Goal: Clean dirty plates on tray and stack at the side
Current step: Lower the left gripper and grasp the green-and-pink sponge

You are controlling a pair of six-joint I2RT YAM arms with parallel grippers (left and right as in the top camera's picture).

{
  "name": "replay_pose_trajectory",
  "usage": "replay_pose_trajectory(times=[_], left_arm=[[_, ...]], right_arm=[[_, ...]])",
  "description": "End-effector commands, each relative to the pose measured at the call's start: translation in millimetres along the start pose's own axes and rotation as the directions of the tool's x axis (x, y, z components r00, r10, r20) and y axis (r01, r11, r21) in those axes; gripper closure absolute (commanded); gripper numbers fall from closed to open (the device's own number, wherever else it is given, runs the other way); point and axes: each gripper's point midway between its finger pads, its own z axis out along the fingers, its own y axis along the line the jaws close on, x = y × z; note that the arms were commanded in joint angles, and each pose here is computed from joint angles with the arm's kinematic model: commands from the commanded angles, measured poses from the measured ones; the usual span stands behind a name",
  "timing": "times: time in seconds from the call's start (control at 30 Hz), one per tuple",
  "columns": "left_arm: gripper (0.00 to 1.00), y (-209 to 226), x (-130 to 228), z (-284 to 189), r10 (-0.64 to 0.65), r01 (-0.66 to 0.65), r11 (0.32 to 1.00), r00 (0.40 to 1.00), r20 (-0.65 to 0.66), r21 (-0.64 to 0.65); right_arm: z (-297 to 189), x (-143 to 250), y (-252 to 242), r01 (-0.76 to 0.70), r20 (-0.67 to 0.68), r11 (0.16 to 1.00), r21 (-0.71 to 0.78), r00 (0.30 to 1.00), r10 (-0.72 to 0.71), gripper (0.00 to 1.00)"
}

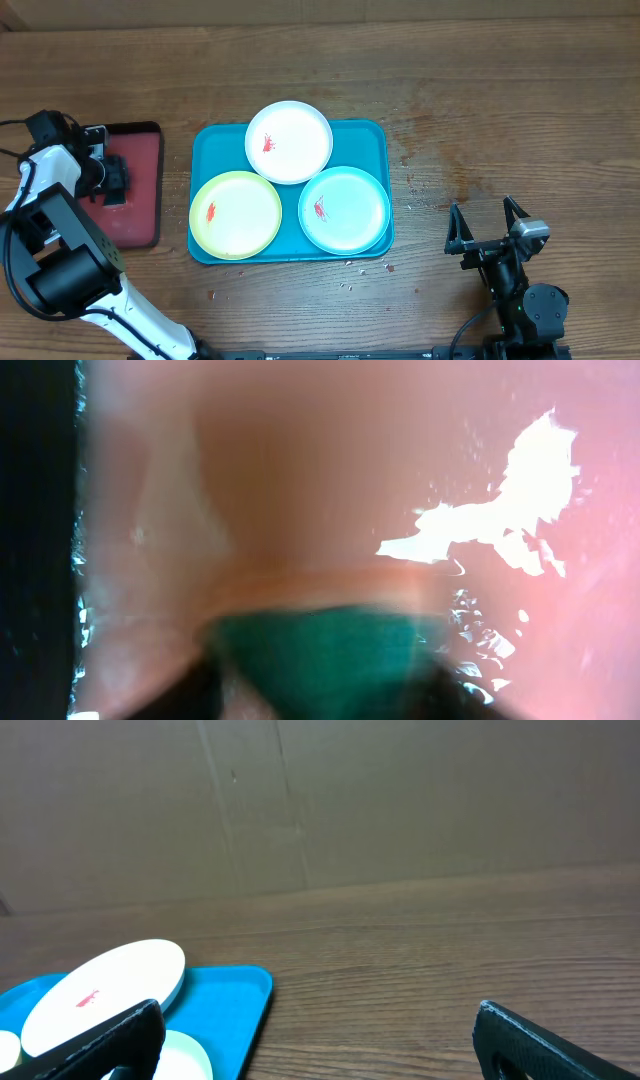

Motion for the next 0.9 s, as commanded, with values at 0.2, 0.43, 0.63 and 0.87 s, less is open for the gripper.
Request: replay_pose_trajectory(times=[0.2,0.43,0.63,0.87], left_arm=[[0.0,-4.7,2.2,14.4,0.004,-0.004,1.0,1.0,-0.002,0.005],[0.0,-12.2,-7.3,14.0,0.004,-0.006,0.999,0.999,0.043,0.053],[0.17,-12.7,-15.7,13.5,0.005,-0.01,0.998,0.997,0.079,0.059],[0.96,-13.1,-14.3,13.6,0.004,-0.008,0.998,0.997,0.073,0.061]], right_arm=[[0.2,1.6,-3.3,-0.004,0.005,1.0,0.014,1.0,0.004,0.0],[0.2,1.6,-3.3,-0.004,0.005,1.0,0.014,1.0,0.004,0.0],[0.2,1.6,-3.3,-0.004,0.005,1.0,0.014,1.0,0.004,0.0],[0.2,1.6,-3.3,-0.004,0.005,1.0,0.014,1.0,0.004,0.0]])
